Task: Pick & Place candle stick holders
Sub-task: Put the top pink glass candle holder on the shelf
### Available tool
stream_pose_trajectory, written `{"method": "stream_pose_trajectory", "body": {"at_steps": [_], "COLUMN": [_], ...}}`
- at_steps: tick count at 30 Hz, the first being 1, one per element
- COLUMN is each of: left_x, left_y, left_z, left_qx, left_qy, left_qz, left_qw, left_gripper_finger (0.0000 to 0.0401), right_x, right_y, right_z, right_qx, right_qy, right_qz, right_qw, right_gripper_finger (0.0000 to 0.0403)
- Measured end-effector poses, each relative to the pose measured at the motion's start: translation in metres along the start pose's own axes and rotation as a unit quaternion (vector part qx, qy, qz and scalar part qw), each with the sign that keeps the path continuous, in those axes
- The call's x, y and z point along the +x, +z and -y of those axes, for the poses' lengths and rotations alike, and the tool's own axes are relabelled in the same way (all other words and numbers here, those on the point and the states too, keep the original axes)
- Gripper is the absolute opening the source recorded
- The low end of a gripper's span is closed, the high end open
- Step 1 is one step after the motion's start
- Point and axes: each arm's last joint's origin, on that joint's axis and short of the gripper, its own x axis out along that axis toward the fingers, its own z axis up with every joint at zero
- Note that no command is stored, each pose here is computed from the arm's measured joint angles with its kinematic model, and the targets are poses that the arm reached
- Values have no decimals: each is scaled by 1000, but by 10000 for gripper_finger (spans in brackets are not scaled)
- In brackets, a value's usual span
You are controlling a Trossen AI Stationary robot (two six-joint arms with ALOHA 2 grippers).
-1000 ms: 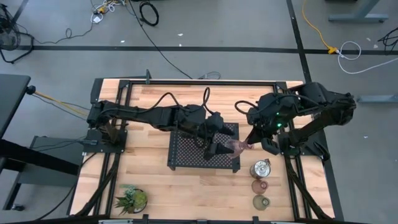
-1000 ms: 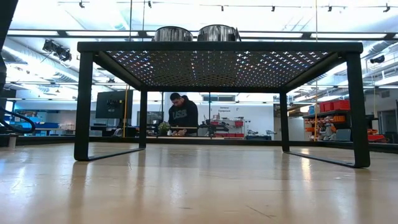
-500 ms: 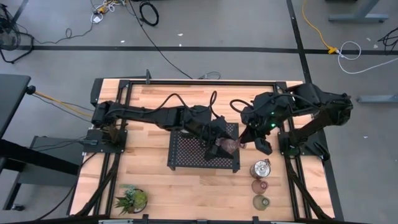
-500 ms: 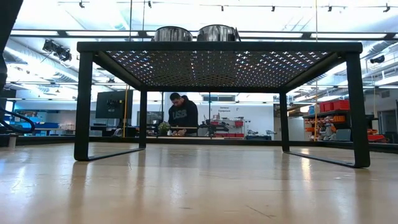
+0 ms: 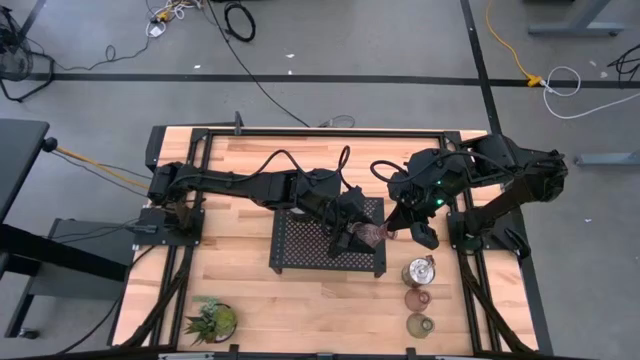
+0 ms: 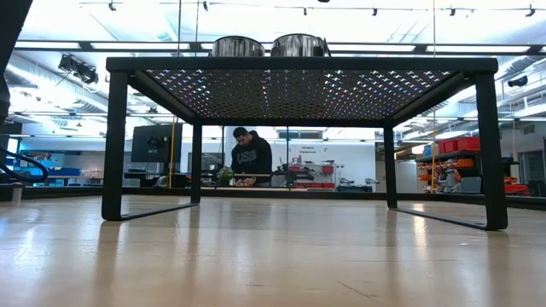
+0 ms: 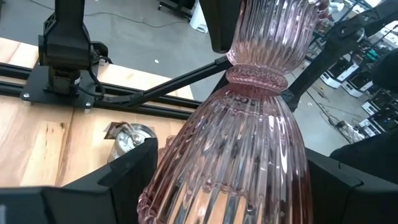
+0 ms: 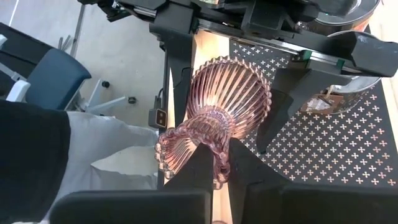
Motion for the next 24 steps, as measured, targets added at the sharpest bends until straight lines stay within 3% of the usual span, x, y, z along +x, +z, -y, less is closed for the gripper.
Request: {"method": "stream_pose_trajectory", "body": {"at_steps": [7,17,24], "left_x": [-1,-12,-24], "left_y": [3,12,19], "left_z": [1,5,10], "left_qx": [11,17,18], "left_qy": [12,39,54], "left_qz": [11,36,46], "left_qw": [1000,998,997], "left_gripper_finger": [304,304,304], "right_x": [0,-13,-37], "right_y": [0,-3,-13], "right_z": [0,1,1], "right_qx": [0,-14,-15], "right_qy": [11,8,0], "right_qz": [-2,17,46], "right_qw": [1000,1000,999], "right_gripper_finger": [56,52,77]}}
